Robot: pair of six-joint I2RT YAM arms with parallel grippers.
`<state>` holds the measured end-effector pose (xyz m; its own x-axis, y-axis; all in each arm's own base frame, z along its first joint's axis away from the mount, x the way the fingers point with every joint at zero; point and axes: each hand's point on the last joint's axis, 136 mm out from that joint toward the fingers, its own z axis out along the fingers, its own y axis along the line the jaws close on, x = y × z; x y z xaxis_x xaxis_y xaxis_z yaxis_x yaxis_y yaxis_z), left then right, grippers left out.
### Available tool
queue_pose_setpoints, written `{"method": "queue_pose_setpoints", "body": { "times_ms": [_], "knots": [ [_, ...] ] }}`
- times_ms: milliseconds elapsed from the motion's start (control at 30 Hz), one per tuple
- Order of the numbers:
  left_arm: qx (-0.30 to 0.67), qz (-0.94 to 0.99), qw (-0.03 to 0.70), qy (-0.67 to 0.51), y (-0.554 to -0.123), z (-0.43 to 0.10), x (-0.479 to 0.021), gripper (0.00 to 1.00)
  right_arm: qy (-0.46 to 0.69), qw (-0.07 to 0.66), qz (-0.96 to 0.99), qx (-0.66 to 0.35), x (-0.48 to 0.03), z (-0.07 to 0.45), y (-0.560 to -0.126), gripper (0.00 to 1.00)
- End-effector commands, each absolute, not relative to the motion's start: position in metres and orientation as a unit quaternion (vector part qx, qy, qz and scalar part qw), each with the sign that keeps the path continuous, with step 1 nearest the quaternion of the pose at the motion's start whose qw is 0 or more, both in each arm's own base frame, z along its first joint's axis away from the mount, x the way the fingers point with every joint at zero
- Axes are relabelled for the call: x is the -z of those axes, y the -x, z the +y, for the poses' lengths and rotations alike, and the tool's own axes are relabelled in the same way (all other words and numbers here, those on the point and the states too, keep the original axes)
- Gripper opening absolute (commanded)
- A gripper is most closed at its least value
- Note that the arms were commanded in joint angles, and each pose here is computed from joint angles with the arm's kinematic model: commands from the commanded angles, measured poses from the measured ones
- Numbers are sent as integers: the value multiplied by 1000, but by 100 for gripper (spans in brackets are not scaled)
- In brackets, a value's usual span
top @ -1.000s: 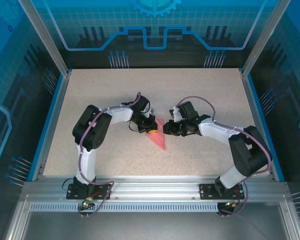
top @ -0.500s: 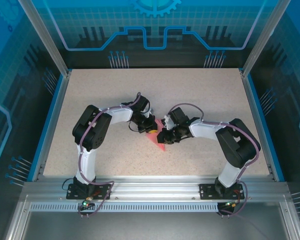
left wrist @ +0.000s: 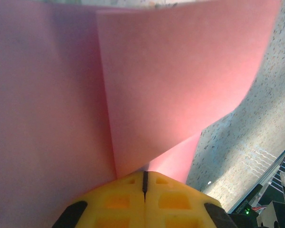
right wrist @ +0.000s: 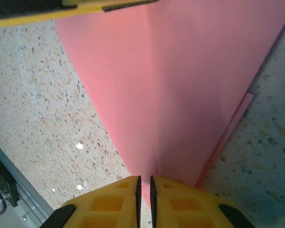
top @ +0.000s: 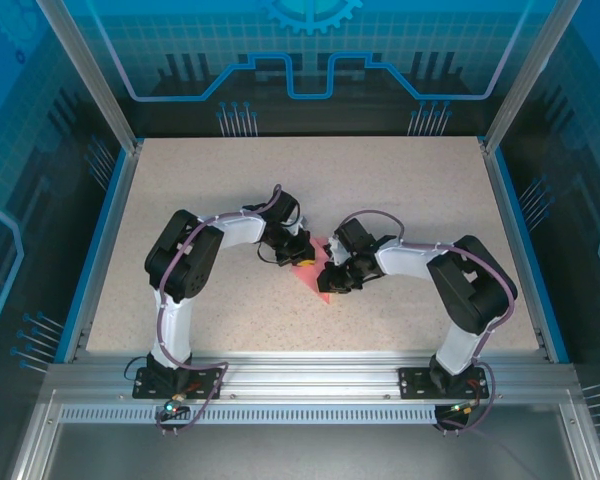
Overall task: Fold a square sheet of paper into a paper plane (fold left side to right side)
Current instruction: Fourth fold the wing at the center of the table.
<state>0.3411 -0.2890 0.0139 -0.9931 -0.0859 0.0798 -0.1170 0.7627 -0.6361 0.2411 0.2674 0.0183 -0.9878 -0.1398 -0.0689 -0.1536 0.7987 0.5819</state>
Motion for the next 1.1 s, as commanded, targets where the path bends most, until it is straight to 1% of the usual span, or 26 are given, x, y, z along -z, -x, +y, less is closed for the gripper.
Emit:
{"method": "queue_pose_setpoints", "body": {
  "times_ms": [0, 233, 700, 967, 1067],
  "knots": [
    [-281, -956, 59, -68, -318, -269, 20, 0, 87, -9, 955, -283, -12, 263, -232, 15],
    [-279, -956, 58, -68, -318, -268, 20, 0, 92, -21, 958, -269, -9, 260, -226, 16],
    [-274, -957, 59, -72, -319, -264, 22, 0, 102, -64, 962, -244, 1, 252, -200, 15],
    [-271, -958, 58, -78, -321, -260, 24, 0, 108, -69, 961, -245, -3, 253, -191, 15],
    [-270, -958, 58, -79, -321, -260, 25, 0, 104, -81, 962, -239, 2, 247, -181, 14]
  ]
}}
